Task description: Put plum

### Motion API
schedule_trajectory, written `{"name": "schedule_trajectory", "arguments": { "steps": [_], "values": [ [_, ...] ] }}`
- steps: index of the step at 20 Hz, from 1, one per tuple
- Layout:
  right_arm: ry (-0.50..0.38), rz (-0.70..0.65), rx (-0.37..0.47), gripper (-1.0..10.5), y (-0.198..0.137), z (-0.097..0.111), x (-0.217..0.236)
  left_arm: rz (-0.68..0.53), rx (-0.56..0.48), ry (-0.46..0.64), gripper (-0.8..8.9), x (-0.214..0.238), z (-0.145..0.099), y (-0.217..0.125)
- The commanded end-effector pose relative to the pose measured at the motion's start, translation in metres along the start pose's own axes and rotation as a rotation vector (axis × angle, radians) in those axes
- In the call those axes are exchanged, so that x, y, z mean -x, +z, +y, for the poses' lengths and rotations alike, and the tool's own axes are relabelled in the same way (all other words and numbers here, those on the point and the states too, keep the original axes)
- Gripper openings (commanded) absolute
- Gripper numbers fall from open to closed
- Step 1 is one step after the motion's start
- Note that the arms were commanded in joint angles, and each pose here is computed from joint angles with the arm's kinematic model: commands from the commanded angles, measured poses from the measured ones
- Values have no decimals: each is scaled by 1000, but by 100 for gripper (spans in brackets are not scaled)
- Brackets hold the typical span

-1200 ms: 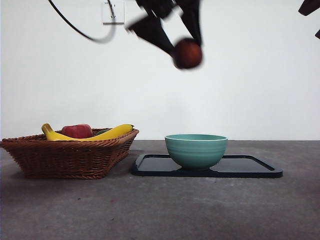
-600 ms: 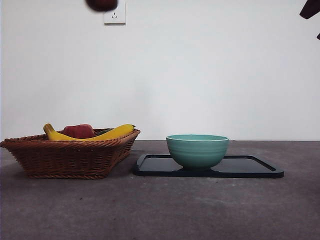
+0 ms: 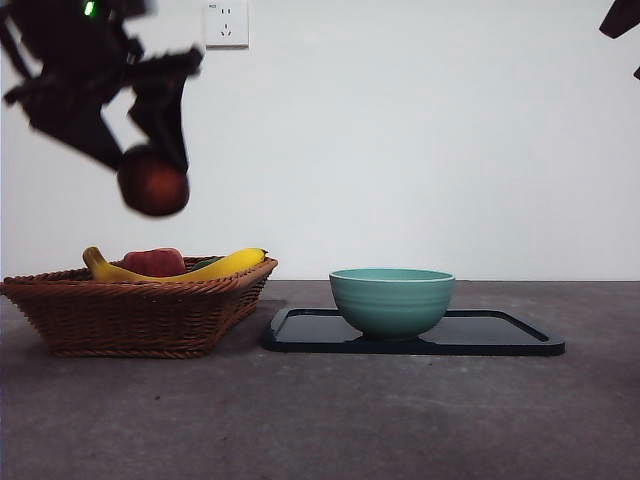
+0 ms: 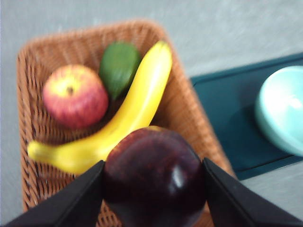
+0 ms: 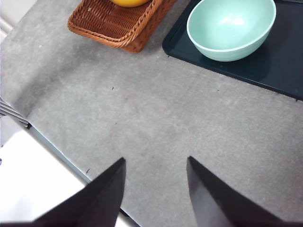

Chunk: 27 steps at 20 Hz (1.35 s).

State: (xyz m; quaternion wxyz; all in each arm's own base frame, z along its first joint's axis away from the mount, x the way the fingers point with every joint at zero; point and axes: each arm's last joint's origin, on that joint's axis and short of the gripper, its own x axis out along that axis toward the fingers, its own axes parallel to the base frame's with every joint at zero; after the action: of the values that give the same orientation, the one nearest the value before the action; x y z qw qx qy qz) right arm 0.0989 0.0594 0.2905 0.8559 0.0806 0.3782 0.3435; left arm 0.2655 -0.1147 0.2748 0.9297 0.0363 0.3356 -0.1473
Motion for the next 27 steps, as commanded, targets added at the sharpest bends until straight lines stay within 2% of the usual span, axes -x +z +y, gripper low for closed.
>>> {"name": "schedule_trajectory", "arguments": {
  "steps": [1, 6, 12, 19, 20, 23, 27],
  "values": [
    [5, -7, 16, 207, 2, 1, 0, -15, 19, -31, 221, -10, 6, -10],
    [0, -8, 16, 207, 2, 1, 0, 42, 53, -80, 221, -33, 19, -33],
    [-18, -11, 16, 207, 2, 1, 0, 97, 50, -92, 221, -69, 19, -46],
    [-18, -11, 11, 207, 2, 1, 0, 88, 23, -93, 223, -82, 19, -49],
    [-18, -11, 11, 207, 2, 1, 0, 89, 20, -93, 230, -82, 19, -49],
    [-18, -12, 11, 207, 2, 1, 0, 93, -9, -94, 367, -82, 19, -49],
    [-18, -12, 11, 207, 2, 1, 0, 103, -9, -94, 379, -82, 18, -50]
  ]
}}
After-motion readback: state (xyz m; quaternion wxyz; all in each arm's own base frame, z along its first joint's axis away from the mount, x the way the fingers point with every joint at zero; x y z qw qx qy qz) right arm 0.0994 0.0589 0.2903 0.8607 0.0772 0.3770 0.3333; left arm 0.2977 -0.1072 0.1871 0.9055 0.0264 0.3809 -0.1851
